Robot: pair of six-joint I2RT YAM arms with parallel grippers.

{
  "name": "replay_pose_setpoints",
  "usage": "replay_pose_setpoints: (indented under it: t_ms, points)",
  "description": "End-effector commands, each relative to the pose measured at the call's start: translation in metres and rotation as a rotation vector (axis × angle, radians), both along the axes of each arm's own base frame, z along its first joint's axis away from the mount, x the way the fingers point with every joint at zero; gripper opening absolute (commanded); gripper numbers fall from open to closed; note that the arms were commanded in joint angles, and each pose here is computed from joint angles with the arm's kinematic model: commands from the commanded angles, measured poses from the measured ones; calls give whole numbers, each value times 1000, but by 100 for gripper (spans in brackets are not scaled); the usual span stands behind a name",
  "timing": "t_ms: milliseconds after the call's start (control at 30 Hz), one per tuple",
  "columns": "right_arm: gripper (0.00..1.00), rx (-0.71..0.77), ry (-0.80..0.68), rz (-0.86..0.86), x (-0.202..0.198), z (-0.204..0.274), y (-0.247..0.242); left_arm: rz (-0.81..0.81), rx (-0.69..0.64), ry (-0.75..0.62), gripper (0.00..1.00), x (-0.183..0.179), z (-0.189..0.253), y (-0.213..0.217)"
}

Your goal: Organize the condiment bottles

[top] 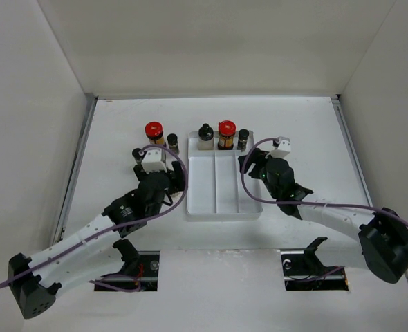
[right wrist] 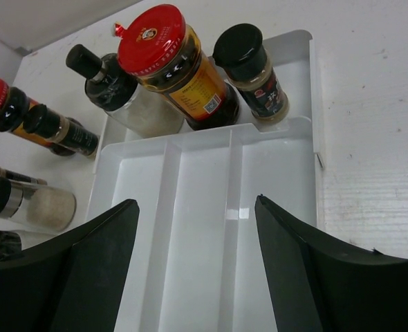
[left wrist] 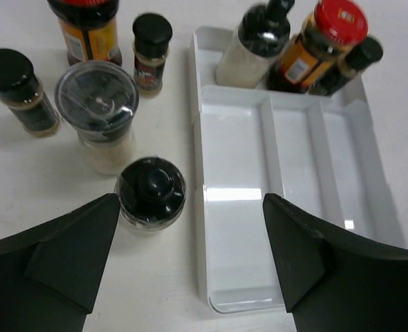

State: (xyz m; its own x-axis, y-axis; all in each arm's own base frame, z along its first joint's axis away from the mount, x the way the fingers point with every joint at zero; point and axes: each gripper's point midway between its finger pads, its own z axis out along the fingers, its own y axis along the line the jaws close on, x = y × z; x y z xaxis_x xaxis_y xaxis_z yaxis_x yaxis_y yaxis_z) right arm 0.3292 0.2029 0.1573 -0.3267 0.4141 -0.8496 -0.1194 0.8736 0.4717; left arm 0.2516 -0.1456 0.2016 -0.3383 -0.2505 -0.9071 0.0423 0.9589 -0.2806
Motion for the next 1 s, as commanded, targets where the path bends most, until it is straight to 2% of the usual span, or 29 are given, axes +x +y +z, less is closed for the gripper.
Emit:
replay_pose_setpoints:
  t_ms: [0, 300, 533, 633, 733, 967]
  points:
    - [75, 71, -56, 21, 7, 19, 10, 4, 101, 51, 86, -8, -24, 3]
    - [76, 88, -72, 14, 5, 24, 4, 98, 222, 117, 85, 23, -63, 13]
    - [76, 81, -61, 15, 7, 20, 4, 71, 190, 118, 79, 40, -74, 4]
    - [76, 74, -54, 17, 8, 17, 6, 63, 180, 113, 72, 45, -76, 3]
    - [76, 71, -49, 19, 9, 15, 6, 55, 184, 122, 69, 47, -81, 1]
    - [76, 67, -48, 16, 10, 14, 5, 60, 198, 150, 74, 44, -91, 4]
